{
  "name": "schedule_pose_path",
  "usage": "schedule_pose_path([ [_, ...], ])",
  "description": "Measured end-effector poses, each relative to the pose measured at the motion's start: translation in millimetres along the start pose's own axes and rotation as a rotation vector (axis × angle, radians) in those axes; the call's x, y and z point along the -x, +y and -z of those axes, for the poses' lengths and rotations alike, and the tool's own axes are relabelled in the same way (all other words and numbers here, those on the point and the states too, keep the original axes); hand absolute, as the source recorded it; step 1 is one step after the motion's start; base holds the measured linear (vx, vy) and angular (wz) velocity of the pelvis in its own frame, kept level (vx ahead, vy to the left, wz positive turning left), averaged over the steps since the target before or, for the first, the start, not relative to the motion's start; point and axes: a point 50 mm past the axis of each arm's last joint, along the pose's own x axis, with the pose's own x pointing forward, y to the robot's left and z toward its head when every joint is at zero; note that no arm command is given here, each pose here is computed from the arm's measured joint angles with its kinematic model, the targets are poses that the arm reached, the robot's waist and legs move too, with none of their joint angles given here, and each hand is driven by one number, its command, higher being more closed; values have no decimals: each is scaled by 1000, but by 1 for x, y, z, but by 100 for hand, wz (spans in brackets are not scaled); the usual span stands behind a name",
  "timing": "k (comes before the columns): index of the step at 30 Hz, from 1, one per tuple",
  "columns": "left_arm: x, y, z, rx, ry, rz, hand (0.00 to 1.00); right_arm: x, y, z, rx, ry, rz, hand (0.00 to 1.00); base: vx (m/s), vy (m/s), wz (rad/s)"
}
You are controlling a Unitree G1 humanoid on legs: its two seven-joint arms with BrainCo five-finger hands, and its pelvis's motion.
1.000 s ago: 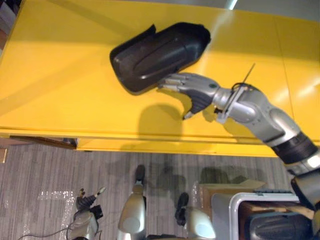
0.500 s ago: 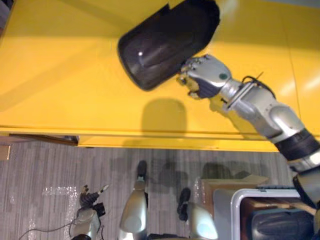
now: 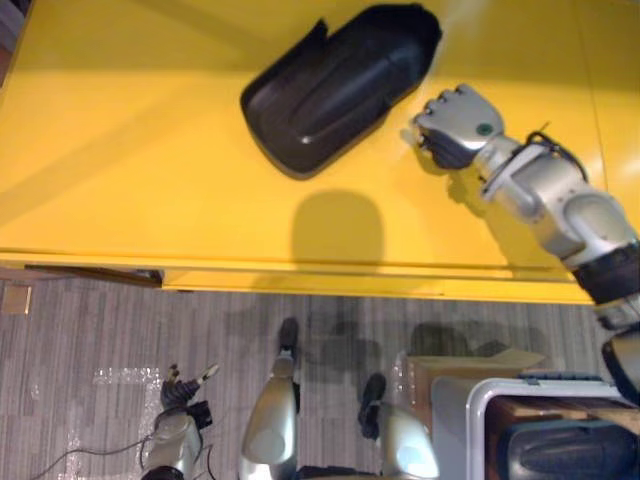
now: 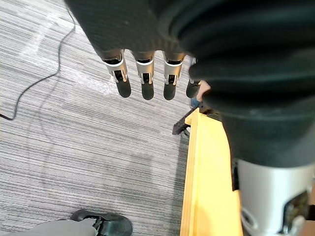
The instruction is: Walk over and take plastic housings, then place them on the shelf
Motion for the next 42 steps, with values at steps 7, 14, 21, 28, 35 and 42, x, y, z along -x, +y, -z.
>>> schedule_pose_path([
  [7,0,-2,-4,9,-16,7,0,12,-34,34,-5,132,280,0,0,0,0],
  [14,0,-2,-5,39,-14,8,0,12,-77,14,-41,-21,470,0,0,0,0],
  [21,2,-7,-3,34,-15,23,0,1,-62,-18,-66,-170,290,0,0,0,1],
  [28,3,-8,-1,42,-11,25,0,-16,-53,-35,-95,-244,128,0,0,0,3],
  [35,4,-11,1,48,0,30,0,-24,-36,-40,-105,-274,-14,0,0,0,1],
  [42,5,-17,3,55,20,42,0,-34,-34,-49,-110,-327,-152,100,0,-2,0],
])
